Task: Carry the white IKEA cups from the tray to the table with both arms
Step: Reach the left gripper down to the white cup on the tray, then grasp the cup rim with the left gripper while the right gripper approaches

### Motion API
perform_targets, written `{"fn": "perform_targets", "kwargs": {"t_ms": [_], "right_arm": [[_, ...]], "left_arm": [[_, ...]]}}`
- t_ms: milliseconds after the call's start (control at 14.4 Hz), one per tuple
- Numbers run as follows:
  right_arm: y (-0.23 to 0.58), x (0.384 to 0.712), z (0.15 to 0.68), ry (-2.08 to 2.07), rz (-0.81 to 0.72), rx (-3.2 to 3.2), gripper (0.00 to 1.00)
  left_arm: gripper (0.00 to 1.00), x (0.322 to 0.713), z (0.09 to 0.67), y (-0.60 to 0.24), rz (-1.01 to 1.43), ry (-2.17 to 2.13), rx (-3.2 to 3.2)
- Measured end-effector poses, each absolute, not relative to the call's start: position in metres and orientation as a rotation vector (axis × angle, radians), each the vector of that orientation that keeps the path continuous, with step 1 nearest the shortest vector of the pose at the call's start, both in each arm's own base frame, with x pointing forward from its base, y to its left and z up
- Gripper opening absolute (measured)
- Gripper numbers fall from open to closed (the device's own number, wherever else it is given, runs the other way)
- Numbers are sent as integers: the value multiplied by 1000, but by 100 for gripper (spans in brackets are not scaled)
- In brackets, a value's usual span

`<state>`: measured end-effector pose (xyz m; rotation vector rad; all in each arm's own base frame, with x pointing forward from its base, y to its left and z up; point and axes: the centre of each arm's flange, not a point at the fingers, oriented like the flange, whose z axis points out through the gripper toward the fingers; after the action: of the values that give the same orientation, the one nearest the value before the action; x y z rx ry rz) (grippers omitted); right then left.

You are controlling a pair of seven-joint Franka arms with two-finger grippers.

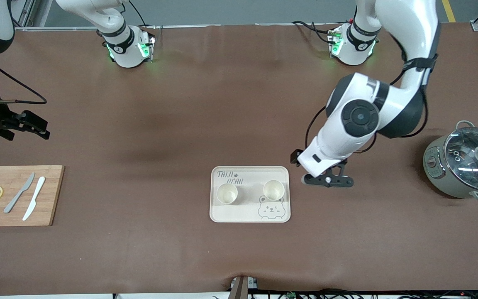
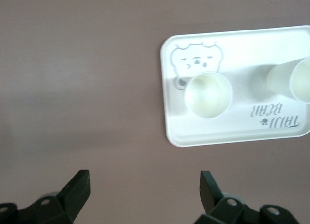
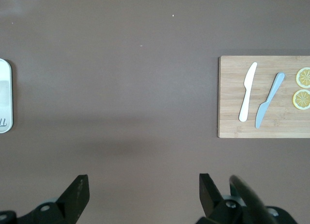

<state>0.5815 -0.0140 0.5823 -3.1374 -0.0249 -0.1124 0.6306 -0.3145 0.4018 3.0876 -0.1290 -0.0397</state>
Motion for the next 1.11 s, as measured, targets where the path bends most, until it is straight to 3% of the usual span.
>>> {"fn": "perform_targets", "kwargs": {"t_ms": [555, 1109], "right_arm": [[-13, 586, 575, -24, -109, -3141, 100], [-15, 589, 569, -16, -99, -3143, 100]], "left_arm": [[100, 649, 303, -346, 82, -113, 3026], [100, 655, 276, -348, 122, -104, 3013]]}}
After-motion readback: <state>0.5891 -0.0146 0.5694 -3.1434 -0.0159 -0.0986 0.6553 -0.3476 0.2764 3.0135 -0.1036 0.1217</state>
